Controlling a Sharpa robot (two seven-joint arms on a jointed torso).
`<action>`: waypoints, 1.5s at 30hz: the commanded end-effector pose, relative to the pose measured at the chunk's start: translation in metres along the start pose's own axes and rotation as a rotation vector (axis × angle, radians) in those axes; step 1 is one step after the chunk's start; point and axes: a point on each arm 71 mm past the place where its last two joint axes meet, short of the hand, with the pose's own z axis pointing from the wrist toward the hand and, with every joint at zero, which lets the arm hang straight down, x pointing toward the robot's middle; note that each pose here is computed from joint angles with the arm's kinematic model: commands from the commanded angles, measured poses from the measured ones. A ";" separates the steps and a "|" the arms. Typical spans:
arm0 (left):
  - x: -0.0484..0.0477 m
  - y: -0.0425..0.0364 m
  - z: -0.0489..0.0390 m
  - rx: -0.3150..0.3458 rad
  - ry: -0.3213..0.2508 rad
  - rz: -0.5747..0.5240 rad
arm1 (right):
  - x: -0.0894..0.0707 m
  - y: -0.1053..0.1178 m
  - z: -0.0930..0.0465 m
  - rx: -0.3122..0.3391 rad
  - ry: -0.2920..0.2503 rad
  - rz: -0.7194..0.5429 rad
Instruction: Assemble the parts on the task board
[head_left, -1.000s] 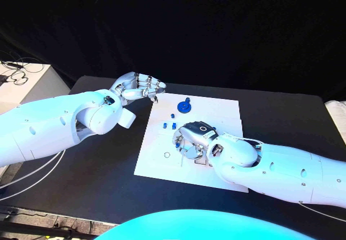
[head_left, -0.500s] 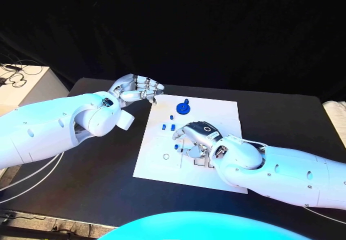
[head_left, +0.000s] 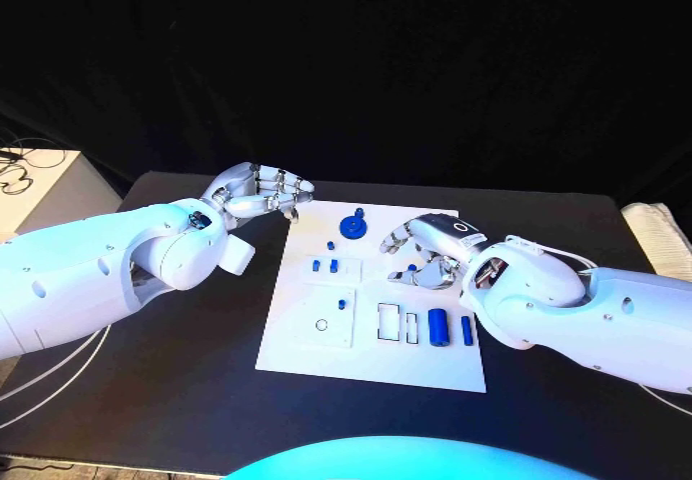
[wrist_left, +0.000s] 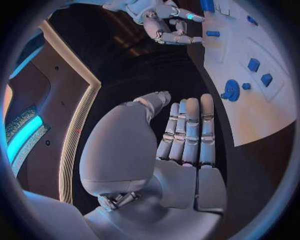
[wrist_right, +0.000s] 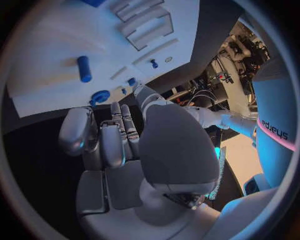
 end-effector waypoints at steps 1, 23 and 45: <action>0.0033 -0.0013 0.0007 0.008 0.022 -0.009 | 0.002 -0.012 -0.003 0.042 0.111 -0.008; 0.0038 -0.0012 0.0006 0.008 0.027 -0.010 | 0.004 -0.037 0.003 0.092 0.172 -0.108; 0.0036 -0.0008 0.0003 0.002 0.028 -0.010 | 0.019 -0.033 0.011 0.084 0.194 -0.121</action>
